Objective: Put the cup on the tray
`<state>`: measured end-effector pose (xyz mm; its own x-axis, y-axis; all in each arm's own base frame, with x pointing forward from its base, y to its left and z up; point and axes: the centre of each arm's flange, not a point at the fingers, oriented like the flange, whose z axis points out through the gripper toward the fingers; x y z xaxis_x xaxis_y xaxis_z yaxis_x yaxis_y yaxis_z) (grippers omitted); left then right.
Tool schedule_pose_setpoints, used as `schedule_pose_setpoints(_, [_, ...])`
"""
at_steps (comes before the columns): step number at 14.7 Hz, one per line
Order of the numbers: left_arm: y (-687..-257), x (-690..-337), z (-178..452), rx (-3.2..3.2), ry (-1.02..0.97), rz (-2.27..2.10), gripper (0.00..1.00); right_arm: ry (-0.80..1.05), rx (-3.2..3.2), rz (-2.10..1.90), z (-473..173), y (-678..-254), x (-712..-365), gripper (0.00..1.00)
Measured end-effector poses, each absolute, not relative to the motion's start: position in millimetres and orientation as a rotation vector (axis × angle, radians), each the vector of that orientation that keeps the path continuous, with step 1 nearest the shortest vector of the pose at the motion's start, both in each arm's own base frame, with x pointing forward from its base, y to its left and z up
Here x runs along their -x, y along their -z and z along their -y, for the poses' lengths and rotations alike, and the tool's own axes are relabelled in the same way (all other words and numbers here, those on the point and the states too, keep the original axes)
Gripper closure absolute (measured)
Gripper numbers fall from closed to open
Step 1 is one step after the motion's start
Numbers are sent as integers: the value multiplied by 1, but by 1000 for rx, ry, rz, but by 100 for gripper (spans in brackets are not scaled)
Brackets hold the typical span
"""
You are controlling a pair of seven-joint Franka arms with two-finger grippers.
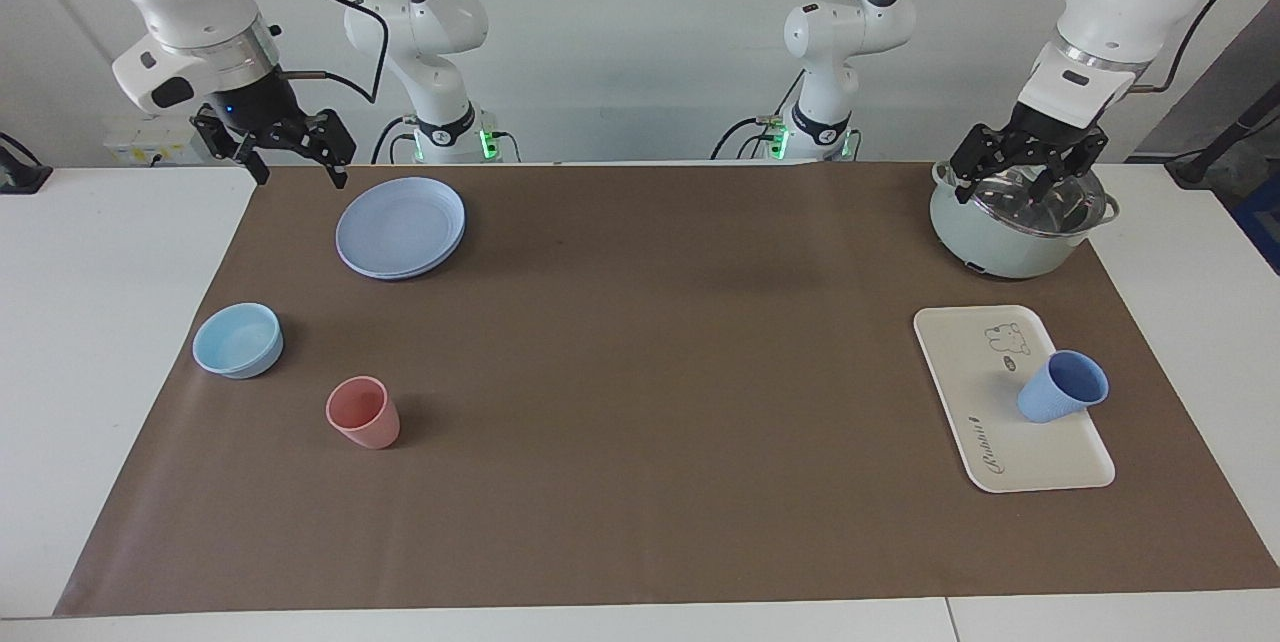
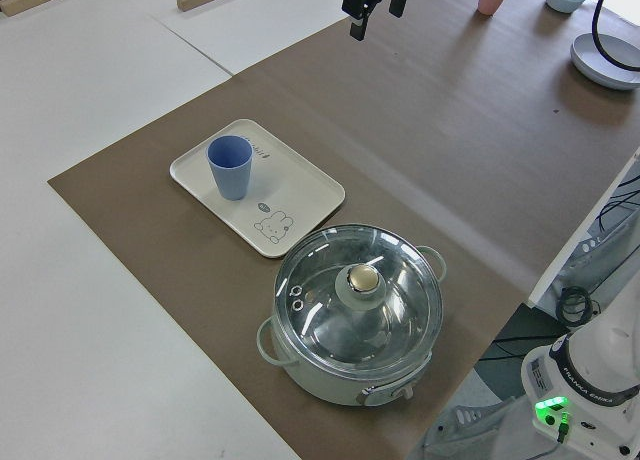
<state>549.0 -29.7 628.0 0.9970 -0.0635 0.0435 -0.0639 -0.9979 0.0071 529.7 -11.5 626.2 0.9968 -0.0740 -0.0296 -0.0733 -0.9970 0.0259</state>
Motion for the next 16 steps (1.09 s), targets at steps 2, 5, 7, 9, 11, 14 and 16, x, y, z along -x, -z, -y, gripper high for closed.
schedule_pose_setpoints(2, [-628, -549, 30, -3131, -67, 100, 0, 49, -3115, 98, 12, -626, -530, 0])
schedule_pose_setpoints(5, [-628, -549, 30, -3131, -67, 100, 0, 53, -3115, 97, 11, -625, -530, 0])
schedule_pose_setpoints(7, [-628, -549, 30, -3131, -66, 100, 0, 54, -3115, 94, 11, -624, -530, 0])
schedule_pose_setpoints(9, [-628, -549, 30, -3131, -66, 100, 0, 56, -3115, 91, 9, -624, -530, 0])
schedule_pose_setpoints(11, [-628, -549, 30, -3131, -66, 100, 0, 59, -3115, 90, 9, -623, -530, 0])
schedule_pose_setpoints(14, [-628, -549, 30, -3131, -66, 100, 0, 61, -3115, 90, 9, -622, -529, 0])
schedule_pose_setpoints(16, [-628, -549, 30, -3131, -66, 100, 0, 62, -3115, 90, 9, -622, -529, 0])
